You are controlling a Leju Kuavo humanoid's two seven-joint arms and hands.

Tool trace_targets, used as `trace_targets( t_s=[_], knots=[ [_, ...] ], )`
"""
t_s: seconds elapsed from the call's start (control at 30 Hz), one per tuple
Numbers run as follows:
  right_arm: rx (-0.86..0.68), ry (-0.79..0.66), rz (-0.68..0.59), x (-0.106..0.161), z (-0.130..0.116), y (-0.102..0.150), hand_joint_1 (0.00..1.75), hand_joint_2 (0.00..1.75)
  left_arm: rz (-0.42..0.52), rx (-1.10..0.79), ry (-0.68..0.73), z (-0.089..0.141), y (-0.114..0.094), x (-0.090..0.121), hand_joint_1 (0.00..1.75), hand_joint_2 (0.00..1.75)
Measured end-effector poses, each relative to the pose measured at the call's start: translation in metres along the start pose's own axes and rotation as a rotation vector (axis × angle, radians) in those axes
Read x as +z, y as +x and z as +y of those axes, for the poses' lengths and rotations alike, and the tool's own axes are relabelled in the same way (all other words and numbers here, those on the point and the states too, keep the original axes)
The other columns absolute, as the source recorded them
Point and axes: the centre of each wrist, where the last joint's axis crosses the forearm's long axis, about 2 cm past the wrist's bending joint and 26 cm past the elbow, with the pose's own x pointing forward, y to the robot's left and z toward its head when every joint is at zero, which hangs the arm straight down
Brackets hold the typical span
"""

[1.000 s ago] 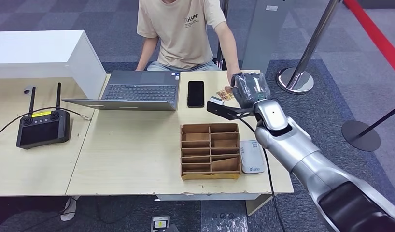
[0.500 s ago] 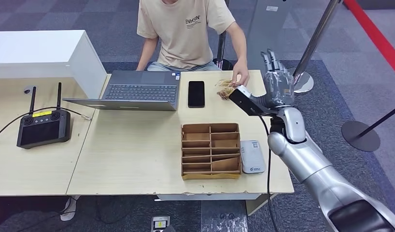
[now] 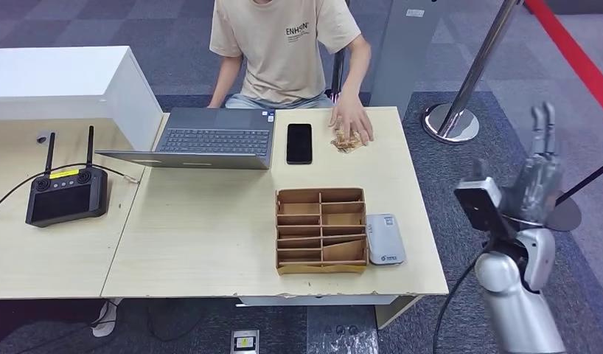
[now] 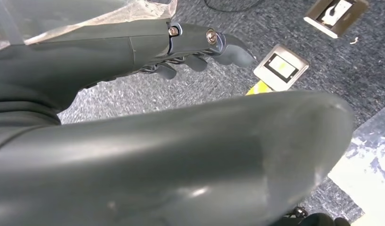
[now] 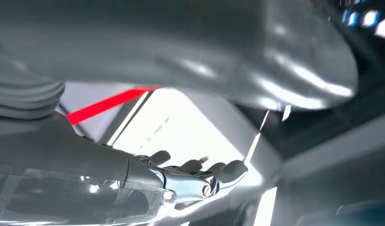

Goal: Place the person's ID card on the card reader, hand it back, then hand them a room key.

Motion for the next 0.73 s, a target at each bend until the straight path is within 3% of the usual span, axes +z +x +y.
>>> trace_targets(
  t_s=[0.17,0.3,0.57,0.7,0.73],
  knots=[
    [-0.024,-0.166,0.181,0.026,-0.042,-0.041,0.00,0.00,0.015,0.034,-0.001,-0.002,-0.002,0.001,0.00,0.00],
    [0.002,-0.299,0.381,0.068,-0.073,-0.081,0.00,0.00,0.030,0.054,-0.004,-0.003,-0.003,0.001,0.00,0.00],
    [0.328,-0.241,0.662,0.162,-0.096,-0.140,0.00,0.00,0.054,0.090,-0.001,-0.001,-0.003,0.001,0.00,0.00],
    [0.429,-0.161,0.787,0.195,-0.096,-0.151,0.00,1.75,0.059,0.102,0.001,0.000,-0.002,0.000,0.00,0.00],
    [0.440,-0.148,0.809,0.199,-0.096,-0.152,0.00,1.75,0.060,0.103,0.001,0.000,-0.002,0.000,0.00,0.00]
  ],
)
